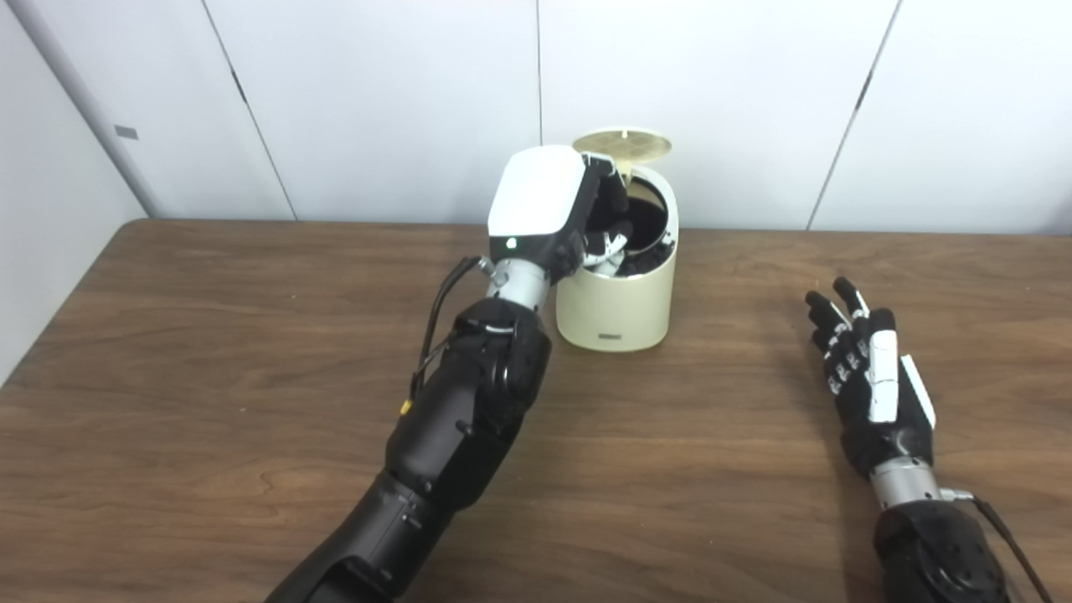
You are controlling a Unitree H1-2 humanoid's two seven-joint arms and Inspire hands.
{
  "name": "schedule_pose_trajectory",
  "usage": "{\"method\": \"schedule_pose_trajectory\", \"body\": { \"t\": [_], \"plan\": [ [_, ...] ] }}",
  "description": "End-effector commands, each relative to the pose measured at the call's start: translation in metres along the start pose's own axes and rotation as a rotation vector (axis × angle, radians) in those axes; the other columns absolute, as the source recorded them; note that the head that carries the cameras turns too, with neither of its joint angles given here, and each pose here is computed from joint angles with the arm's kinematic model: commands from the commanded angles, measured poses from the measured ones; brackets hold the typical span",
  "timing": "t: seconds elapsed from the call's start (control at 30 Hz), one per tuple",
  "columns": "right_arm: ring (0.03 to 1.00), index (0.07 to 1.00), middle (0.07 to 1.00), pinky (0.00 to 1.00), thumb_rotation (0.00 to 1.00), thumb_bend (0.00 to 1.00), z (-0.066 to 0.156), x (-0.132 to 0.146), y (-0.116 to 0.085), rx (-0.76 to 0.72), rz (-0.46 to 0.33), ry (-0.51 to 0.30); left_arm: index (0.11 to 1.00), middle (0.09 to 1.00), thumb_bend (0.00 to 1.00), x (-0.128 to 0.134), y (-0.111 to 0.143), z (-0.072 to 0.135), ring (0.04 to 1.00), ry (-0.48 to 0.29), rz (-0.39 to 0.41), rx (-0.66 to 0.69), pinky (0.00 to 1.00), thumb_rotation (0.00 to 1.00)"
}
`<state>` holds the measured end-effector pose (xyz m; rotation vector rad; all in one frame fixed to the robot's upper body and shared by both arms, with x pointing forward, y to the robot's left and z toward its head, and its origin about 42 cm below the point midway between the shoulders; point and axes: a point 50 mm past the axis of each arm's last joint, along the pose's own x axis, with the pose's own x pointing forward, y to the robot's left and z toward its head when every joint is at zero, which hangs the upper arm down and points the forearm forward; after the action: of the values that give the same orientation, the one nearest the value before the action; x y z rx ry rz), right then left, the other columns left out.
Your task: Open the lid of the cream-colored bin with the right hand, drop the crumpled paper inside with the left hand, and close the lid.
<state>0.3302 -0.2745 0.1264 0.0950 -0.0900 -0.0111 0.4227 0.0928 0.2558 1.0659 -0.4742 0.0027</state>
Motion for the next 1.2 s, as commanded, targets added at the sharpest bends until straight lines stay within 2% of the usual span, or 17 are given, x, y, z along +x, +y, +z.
{"method": "schedule_pose_trajectory", "body": {
  "t": [0.0,0.37,0.53,0.67,0.87,1.07,1.17],
  "plan": [
    [0.950,0.964,0.905,0.99,1.00,0.60,0.000,-0.001,-0.003,-0.012,0.017,-0.017,0.473,0.582,0.46,0.010,0.014,0.009,0.447,-0.051,0.086,-0.008,0.29,0.00],
    [0.960,0.962,0.907,1.00,1.00,0.59,-0.001,0.001,-0.004,0.010,0.007,-0.018,0.467,0.589,0.46,0.003,0.019,0.008,0.457,-0.074,0.144,-0.042,0.29,0.00],
    [0.952,0.961,0.903,1.00,1.00,0.59,0.000,0.001,-0.004,0.024,0.006,-0.018,0.506,0.526,0.47,-0.003,0.025,0.004,0.420,-0.096,0.182,-0.080,0.31,0.00],
    [0.953,0.960,0.904,0.99,1.00,0.60,0.000,0.002,-0.003,0.008,0.012,-0.026,0.486,0.517,0.48,-0.007,0.028,-0.003,0.407,-0.097,0.208,-0.137,0.39,0.00],
    [0.963,0.963,0.906,1.00,1.00,0.59,-0.001,0.002,-0.004,-0.001,0.007,-0.025,0.480,0.521,0.47,-0.016,0.037,-0.011,0.416,-0.046,0.221,-0.240,0.36,0.00],
    [0.958,0.964,0.907,0.99,1.00,0.59,-0.001,0.002,-0.005,0.002,0.008,-0.027,0.476,0.508,0.47,-0.026,0.053,-0.019,0.426,0.086,0.250,-0.399,0.34,0.00],
    [0.962,0.965,0.909,0.99,1.00,0.59,0.002,0.001,-0.003,0.003,0.014,-0.031,0.472,0.517,0.47,-0.032,0.060,-0.025,0.433,0.127,0.273,-0.455,0.32,0.00]
  ]
}}
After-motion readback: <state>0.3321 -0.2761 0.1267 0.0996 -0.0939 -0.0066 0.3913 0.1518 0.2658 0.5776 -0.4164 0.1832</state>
